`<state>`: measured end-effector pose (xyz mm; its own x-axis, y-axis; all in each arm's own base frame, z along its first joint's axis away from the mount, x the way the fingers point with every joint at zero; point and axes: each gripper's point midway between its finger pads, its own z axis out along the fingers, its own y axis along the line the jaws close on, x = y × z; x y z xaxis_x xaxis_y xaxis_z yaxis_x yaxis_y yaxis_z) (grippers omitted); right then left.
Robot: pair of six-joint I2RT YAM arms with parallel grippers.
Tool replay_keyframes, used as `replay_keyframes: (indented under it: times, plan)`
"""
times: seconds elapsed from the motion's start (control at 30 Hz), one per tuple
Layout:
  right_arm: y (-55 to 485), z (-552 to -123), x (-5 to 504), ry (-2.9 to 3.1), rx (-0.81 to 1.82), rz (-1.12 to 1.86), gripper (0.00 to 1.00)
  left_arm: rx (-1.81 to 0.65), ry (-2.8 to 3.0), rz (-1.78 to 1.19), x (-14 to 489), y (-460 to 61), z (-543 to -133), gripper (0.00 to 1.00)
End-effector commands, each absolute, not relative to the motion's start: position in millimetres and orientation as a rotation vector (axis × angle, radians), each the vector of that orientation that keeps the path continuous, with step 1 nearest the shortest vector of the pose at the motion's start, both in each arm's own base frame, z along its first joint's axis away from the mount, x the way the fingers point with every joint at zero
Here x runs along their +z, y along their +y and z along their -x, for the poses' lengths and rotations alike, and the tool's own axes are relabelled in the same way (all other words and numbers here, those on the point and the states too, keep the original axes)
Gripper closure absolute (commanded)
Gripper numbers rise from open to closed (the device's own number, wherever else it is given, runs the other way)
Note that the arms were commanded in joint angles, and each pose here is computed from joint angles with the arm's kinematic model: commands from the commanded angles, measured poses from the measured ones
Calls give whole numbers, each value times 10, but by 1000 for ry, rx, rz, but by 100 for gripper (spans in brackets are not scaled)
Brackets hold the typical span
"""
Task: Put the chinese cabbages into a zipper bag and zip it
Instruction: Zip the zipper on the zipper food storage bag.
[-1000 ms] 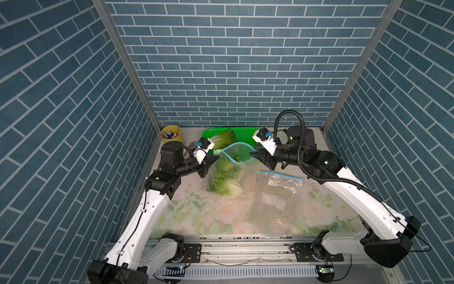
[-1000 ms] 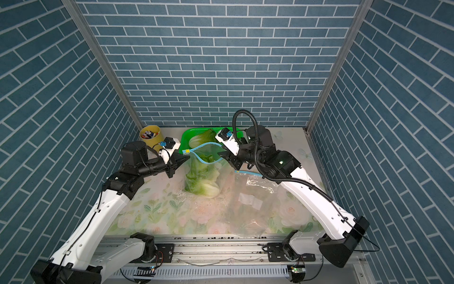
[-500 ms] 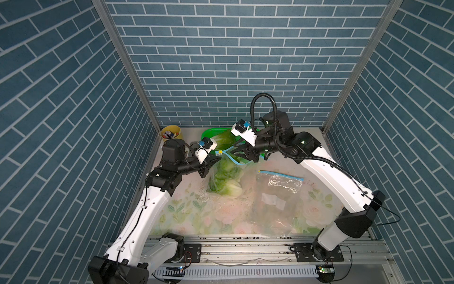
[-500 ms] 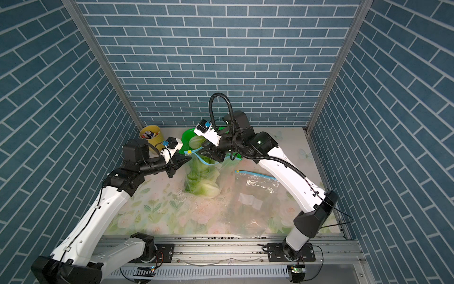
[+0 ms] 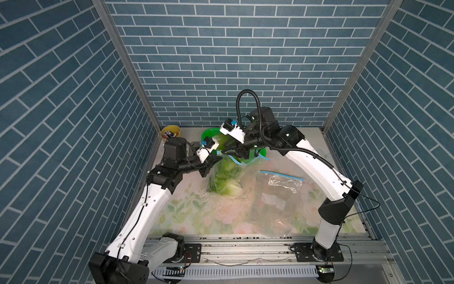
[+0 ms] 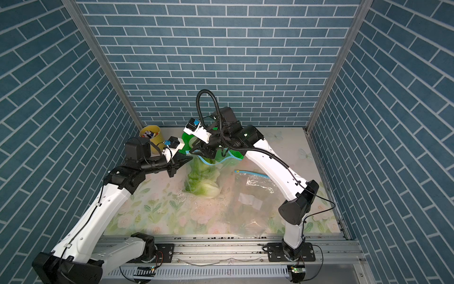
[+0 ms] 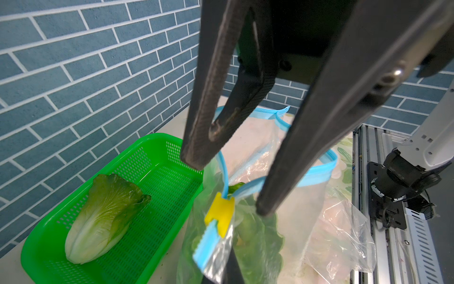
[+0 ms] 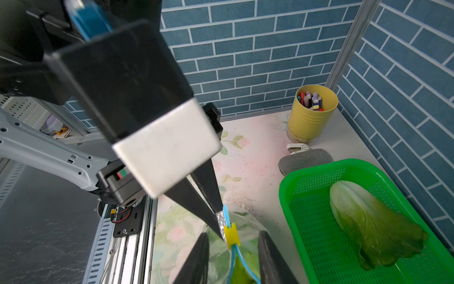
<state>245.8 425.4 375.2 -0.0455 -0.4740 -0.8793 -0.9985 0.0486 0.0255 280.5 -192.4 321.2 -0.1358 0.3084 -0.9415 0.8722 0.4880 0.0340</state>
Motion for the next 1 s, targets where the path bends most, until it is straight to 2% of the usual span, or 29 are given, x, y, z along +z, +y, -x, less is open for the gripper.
replay_keyframes:
  times: [0.0,0.17,0.37,0.67,0.73,0.97]
  plan:
    - [4287,-2372,3758,1572,959,1571,67,-684,1648,-1047,3320,-1965,-2774,100]
    - [4321,-2353,3723,1573,983,1585,71,-686,1649,-1047,3339,-1975,-2790,100]
    - [4358,-2376,3699,1575,988,1592,83,-674,1649,-1036,3344,-1972,-2826,100]
    - [4301,-2405,3658,1584,928,1599,93,-658,1645,-1026,3369,-1954,-2829,100]
    - [4287,-2402,3672,1581,925,1596,91,-664,1644,-1028,3366,-1959,-2820,100]
    - [4274,-2389,3627,1590,930,1615,71,-668,1641,-1030,3375,-1961,-2807,100]
